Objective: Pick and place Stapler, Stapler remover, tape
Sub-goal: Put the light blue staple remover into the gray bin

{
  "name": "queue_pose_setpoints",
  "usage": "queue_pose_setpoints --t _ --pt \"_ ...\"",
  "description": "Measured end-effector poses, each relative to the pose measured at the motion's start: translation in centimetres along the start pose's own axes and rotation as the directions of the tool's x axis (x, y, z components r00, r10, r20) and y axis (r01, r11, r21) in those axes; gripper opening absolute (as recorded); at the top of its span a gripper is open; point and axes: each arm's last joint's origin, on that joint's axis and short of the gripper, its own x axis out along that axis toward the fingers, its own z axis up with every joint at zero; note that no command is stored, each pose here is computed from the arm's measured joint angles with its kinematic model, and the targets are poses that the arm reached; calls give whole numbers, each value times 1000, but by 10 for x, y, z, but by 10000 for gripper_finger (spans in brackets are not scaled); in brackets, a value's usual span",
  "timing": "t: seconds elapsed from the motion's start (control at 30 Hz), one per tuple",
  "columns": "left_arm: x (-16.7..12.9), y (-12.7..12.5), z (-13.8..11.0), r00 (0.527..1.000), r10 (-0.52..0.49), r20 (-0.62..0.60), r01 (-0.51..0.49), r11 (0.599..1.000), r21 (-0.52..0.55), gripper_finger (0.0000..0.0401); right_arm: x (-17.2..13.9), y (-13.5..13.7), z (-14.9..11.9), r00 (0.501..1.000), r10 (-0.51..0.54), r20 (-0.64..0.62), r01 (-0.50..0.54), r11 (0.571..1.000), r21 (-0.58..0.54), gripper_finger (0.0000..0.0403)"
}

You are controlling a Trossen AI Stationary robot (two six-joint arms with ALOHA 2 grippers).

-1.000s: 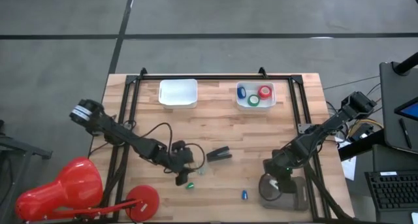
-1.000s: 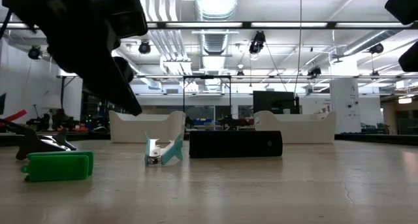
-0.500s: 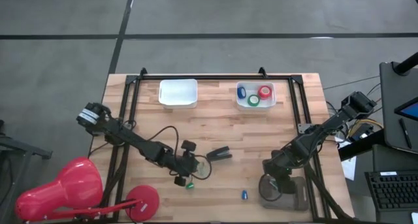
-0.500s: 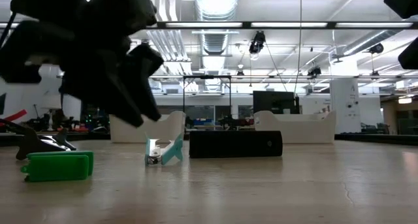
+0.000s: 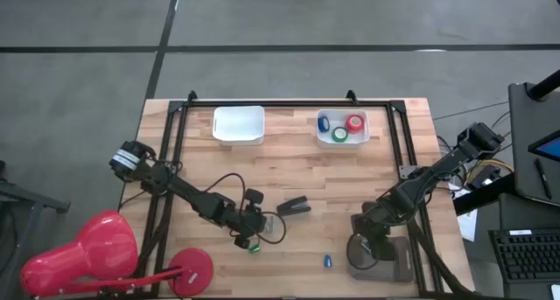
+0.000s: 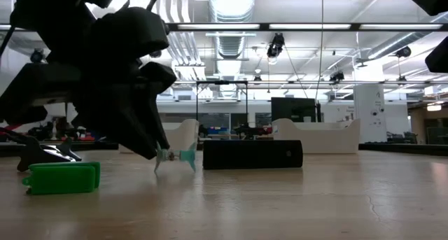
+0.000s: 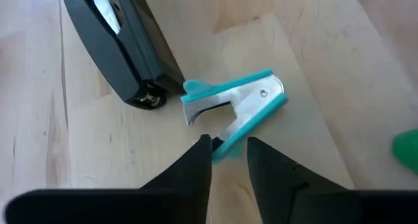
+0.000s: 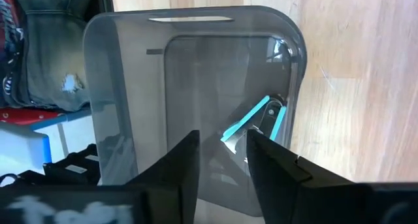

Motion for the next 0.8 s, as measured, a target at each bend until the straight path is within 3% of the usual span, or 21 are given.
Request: queue_pose_setpoints --t 0.27,0.6,0.8 --pt "-2 0 6 998 -8 55 10 999 -45 10 0 0 0 1000 1 0 -1 1000 -1 104" --pt "-7 3 26 990 5 141 11 994 -113 2 -9 4 -5 995 95 -33 -96 995 -13 84" --pt "-12 4 41 984 -11 176 39 987 -154 1 -30 11 -7 985 161 54 -157 985 -73 71"
